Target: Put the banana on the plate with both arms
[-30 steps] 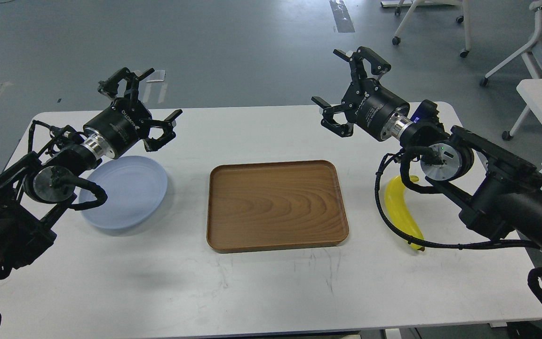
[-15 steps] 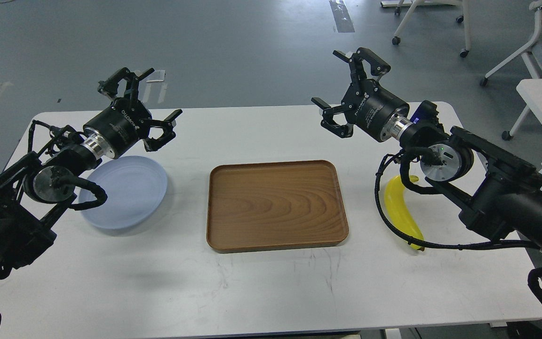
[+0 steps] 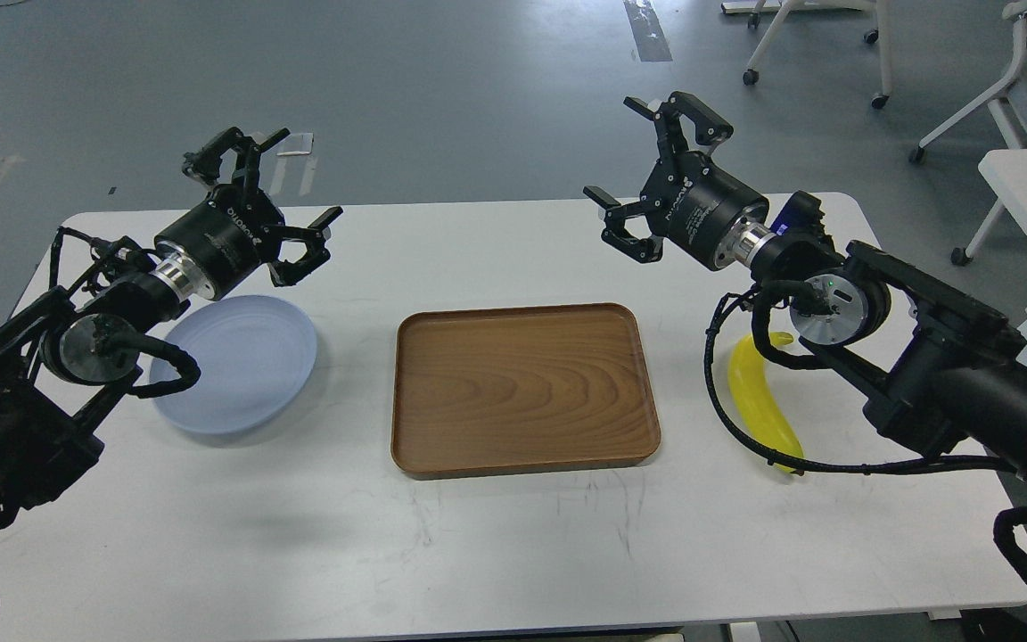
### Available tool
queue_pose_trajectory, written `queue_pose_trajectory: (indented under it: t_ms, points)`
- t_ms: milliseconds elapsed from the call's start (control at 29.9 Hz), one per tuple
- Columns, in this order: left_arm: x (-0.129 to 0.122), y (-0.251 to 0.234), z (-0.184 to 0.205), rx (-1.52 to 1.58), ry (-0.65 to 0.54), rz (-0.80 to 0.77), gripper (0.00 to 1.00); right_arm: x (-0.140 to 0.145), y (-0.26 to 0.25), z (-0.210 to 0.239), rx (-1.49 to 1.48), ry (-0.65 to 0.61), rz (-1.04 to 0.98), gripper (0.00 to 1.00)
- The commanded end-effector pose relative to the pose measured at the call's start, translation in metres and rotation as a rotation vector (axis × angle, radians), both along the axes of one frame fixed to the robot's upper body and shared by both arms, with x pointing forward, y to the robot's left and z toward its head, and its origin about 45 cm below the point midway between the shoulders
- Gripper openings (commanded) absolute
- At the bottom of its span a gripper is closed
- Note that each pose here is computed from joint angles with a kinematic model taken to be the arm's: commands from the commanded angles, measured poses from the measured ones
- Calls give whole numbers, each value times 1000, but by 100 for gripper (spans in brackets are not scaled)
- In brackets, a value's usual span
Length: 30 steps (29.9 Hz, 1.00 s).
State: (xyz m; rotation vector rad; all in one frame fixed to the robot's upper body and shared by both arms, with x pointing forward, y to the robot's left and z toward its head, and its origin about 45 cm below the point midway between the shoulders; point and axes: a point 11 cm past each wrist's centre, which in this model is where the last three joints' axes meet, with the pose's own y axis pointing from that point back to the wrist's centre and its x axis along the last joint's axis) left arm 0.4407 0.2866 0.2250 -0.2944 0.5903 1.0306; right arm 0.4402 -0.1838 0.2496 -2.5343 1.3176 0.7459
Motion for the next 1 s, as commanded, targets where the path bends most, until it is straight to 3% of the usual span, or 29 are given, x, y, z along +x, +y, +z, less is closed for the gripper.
queue_pose_trajectory:
  t_ms: [0, 367, 534, 701, 868, 969]
  points:
    - [0, 0, 0, 0, -1, 1, 98, 0, 1, 0, 1, 0, 1, 100]
    - [5, 6, 8, -21, -20, 38, 98, 0, 1, 1, 2, -2, 0, 100]
    - [7, 33, 21, 72, -62, 71, 98, 0, 0, 1, 0, -4, -3, 100]
    - [8, 43, 52, 370, -213, 37, 98, 1, -3, 2, -4, -5, -7, 100]
    - [-13, 29, 101, 392, -396, -20, 98, 1, -4, 2, 0, -7, -10, 100]
    - [-16, 27, 111, 446, -480, -14, 98, 1, -5, 2, -1, -8, -13, 100]
